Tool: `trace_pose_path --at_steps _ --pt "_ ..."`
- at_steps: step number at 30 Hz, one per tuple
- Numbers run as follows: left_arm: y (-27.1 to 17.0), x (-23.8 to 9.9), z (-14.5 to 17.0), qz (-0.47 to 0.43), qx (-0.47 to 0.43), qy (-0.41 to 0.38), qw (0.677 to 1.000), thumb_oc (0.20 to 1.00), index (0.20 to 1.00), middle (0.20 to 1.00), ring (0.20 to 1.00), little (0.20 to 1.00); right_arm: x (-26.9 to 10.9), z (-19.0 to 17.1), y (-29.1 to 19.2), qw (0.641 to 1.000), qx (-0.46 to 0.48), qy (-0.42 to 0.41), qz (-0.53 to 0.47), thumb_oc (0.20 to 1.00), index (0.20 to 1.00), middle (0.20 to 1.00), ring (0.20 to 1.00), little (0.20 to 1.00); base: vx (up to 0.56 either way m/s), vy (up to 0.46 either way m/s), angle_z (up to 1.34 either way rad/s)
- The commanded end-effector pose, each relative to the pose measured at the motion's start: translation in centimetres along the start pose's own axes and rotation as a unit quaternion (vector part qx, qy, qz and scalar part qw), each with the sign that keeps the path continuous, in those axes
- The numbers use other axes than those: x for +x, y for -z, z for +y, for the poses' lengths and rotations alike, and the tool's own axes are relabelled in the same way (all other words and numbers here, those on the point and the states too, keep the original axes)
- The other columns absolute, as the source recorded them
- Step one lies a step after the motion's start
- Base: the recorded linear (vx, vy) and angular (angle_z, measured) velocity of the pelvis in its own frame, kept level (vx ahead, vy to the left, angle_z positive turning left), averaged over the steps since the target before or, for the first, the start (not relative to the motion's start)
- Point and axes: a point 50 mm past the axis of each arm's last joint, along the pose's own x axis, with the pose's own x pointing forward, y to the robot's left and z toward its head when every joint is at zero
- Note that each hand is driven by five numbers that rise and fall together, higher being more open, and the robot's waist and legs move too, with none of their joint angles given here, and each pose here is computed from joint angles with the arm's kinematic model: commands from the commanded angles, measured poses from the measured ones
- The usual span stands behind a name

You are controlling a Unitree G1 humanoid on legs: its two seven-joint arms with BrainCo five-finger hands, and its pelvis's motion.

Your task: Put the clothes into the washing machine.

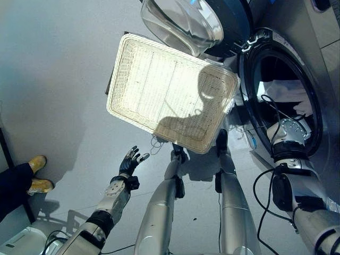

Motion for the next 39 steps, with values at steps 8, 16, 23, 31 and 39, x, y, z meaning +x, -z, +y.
trace_pose_path --at_steps 8,16,23,31,39 --pt "2.1 -0.7 -1.6 0.020 -0.025 0.012 0.999 1.000 1.000 1.000 1.000 1.000 0.6 4.1 -2.6 0.999 0.033 -0.016 -0.008 1.000 1.000 1.000 1.000 1.000 0.02 -0.021 0.01" --pt "2.4 -0.6 -1.8 0.023 -0.015 0.015 1.000 1.000 1.000 1.000 1.000 1.000 2.9 1.3 -3.1 0.997 -0.062 0.044 -0.026 1.000 1.000 1.000 1.000 1.000 0.03 -0.018 0.10" --pt "3.0 -0.9 -2.1 0.034 -0.021 0.008 0.999 1.000 1.000 1.000 1.000 1.000 3.4 0.0 -2.2 0.991 -0.120 -0.022 0.045 1.000 1.000 1.000 1.000 1.000 0.00 0.011 0.04" --pt "3.3 -0.9 -2.2 0.040 -0.025 -0.003 0.999 1.000 1.000 1.000 1.000 1.000 0.3 -9.0 -0.8 0.902 -0.355 -0.136 0.206 1.000 1.000 1.000 1.000 1.000 -0.03 0.027 0.00" --pt "4.6 -1.6 0.5 0.067 -0.034 -0.057 0.996 1.000 1.000 1.000 1.000 1.000 -4.8 -18.2 -3.8 0.614 -0.646 -0.277 0.358 1.000 1.000 1.000 1.000 1.000 -0.06 -0.005 0.06"
